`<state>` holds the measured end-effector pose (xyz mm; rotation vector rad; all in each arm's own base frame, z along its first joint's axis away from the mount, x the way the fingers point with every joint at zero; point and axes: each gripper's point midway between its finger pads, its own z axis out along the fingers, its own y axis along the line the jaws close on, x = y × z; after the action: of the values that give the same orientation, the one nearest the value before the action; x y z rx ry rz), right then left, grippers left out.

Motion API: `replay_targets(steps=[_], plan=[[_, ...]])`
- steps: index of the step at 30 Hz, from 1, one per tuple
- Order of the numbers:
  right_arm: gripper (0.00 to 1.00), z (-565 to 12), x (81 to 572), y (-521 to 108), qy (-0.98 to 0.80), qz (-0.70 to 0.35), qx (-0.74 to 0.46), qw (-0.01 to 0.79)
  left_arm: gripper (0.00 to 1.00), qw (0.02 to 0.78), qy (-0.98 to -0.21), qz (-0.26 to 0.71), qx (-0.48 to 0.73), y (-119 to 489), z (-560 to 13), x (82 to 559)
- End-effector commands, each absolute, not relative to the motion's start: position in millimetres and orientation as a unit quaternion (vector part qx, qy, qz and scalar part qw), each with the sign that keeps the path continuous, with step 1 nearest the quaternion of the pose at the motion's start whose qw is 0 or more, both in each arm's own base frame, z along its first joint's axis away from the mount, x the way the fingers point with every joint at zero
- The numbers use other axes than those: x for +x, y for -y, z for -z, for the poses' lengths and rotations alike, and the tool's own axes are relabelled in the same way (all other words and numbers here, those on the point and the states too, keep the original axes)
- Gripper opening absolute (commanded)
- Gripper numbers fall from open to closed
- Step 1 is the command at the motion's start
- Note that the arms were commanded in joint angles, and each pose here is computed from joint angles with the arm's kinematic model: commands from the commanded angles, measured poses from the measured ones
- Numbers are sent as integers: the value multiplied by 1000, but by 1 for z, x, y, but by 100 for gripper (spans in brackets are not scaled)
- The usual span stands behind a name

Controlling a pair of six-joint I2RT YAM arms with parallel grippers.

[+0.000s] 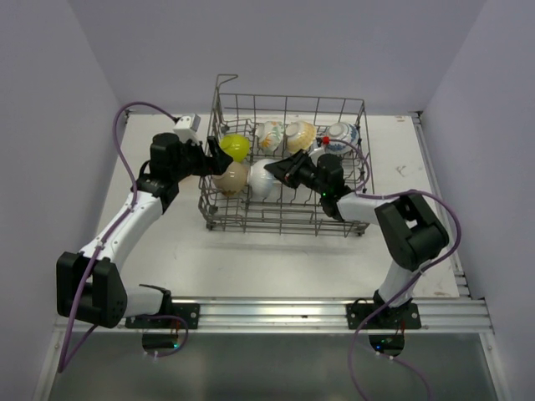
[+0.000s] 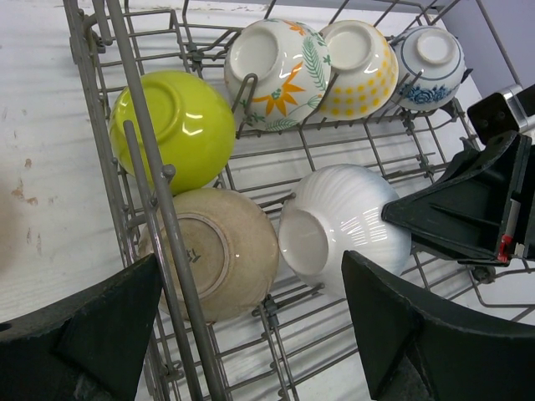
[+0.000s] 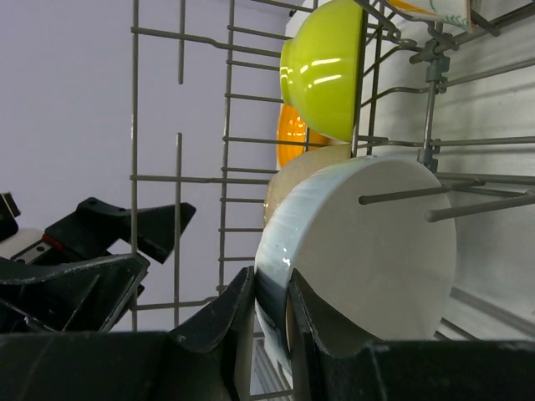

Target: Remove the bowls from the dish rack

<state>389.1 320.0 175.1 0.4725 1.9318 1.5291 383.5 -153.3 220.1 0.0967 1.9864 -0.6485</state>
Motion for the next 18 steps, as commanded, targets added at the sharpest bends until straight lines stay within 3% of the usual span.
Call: replay_targets(steps=[1, 13, 18], plan=[[17, -203, 372, -338, -701, -633, 132, 301, 89, 503, -792, 332, 99, 191, -243, 366], [12, -276, 374, -347, -633, -699, 110, 314, 90, 505, -795, 322, 96, 188, -241, 368], [4, -294, 371, -347, -609, -720, 101, 318, 90, 506, -795, 320, 98, 187, -240, 369]])
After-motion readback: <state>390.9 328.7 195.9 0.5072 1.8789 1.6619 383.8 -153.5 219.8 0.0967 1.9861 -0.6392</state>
